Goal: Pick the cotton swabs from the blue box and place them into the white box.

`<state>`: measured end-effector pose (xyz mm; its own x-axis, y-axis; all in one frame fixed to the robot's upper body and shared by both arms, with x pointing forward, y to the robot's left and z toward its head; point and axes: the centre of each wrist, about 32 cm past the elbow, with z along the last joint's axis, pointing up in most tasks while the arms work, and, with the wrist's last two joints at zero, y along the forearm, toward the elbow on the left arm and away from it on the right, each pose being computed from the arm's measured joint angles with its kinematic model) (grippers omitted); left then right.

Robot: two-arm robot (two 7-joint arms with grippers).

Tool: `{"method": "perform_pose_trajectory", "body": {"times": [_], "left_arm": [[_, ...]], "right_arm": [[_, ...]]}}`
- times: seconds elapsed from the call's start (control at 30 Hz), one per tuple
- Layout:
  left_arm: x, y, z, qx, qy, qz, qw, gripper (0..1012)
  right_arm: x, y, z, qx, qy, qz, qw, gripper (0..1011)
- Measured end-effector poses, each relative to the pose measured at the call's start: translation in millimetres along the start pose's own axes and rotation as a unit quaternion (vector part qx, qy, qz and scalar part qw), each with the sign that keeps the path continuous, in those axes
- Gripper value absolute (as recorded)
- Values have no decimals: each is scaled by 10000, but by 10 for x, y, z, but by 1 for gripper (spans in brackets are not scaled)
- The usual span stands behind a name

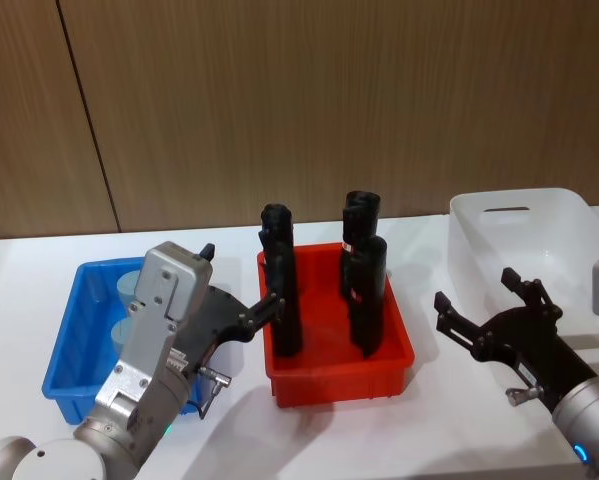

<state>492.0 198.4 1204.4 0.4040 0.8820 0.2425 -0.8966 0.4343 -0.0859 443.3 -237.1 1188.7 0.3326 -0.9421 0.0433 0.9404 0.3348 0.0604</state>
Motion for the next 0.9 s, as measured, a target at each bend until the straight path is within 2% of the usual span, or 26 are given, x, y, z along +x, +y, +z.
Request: {"method": "perform_pose_trajectory", "body": {"times": [0.9], "left_arm": [[0, 0, 0, 0, 0, 0, 10000, 1004]], "right_arm": [[0, 0, 0, 0, 0, 0, 10000, 1002]]}}
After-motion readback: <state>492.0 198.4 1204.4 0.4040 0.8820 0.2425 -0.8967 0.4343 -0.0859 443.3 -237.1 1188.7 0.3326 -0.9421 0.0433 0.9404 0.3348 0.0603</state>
